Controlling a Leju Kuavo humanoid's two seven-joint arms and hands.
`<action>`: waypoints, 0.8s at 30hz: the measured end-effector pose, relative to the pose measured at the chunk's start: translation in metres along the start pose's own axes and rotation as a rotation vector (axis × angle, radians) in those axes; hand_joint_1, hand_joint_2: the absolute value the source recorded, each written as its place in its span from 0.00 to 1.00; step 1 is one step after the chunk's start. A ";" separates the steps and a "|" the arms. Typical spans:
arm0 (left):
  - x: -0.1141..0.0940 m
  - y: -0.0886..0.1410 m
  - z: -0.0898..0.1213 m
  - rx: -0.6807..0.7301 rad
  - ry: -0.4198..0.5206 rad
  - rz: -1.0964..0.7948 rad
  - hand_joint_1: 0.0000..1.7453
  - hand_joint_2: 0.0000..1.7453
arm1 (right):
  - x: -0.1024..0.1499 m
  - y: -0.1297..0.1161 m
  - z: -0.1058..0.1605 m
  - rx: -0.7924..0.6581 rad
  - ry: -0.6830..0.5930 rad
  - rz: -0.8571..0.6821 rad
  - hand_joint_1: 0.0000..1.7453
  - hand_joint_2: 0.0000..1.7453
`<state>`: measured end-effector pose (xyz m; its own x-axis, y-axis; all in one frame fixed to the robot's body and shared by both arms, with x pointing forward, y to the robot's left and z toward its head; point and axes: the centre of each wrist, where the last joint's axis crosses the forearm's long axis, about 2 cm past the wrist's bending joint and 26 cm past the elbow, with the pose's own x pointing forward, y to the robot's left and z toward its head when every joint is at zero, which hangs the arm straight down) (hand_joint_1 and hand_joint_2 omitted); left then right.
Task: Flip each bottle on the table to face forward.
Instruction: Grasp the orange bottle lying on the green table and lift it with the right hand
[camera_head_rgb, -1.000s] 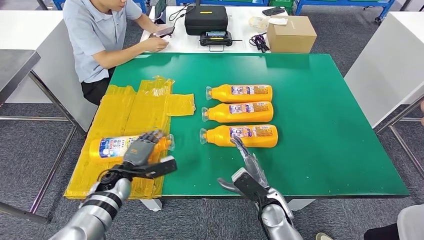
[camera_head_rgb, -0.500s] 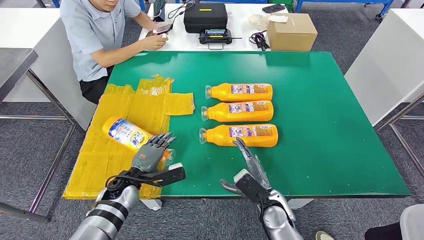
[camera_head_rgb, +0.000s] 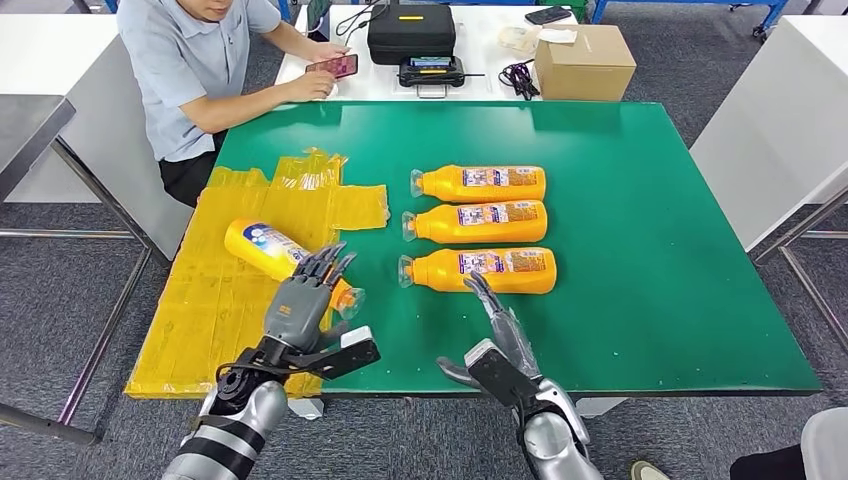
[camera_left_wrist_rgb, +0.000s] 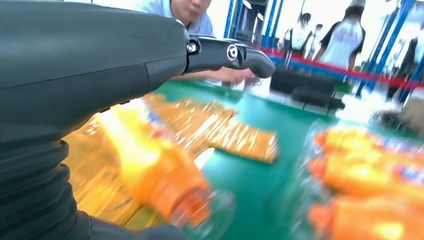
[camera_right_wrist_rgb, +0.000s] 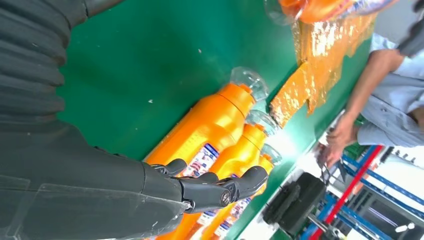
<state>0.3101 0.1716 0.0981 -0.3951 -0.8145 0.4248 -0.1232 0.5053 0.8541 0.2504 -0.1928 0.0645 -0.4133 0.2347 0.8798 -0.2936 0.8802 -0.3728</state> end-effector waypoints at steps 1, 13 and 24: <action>0.004 0.002 -0.001 0.020 -0.004 0.010 0.00 1.00 | 0.001 0.000 0.000 -0.006 -0.005 0.003 0.00 1.00; 0.031 0.023 -0.008 0.159 -0.051 0.070 0.00 1.00 | 0.020 -0.002 -0.007 -0.107 -0.088 0.107 0.00 1.00; 0.057 0.029 -0.016 0.159 -0.117 0.183 0.00 1.00 | 0.044 -0.024 -0.012 -0.281 -0.220 0.563 0.00 1.00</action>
<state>0.2987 0.1354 0.1513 -0.5256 -0.6715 0.5223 -0.1781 0.6872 0.7043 0.2494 -0.1986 0.1154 -0.6130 0.6267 0.4812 0.2421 0.7287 -0.6406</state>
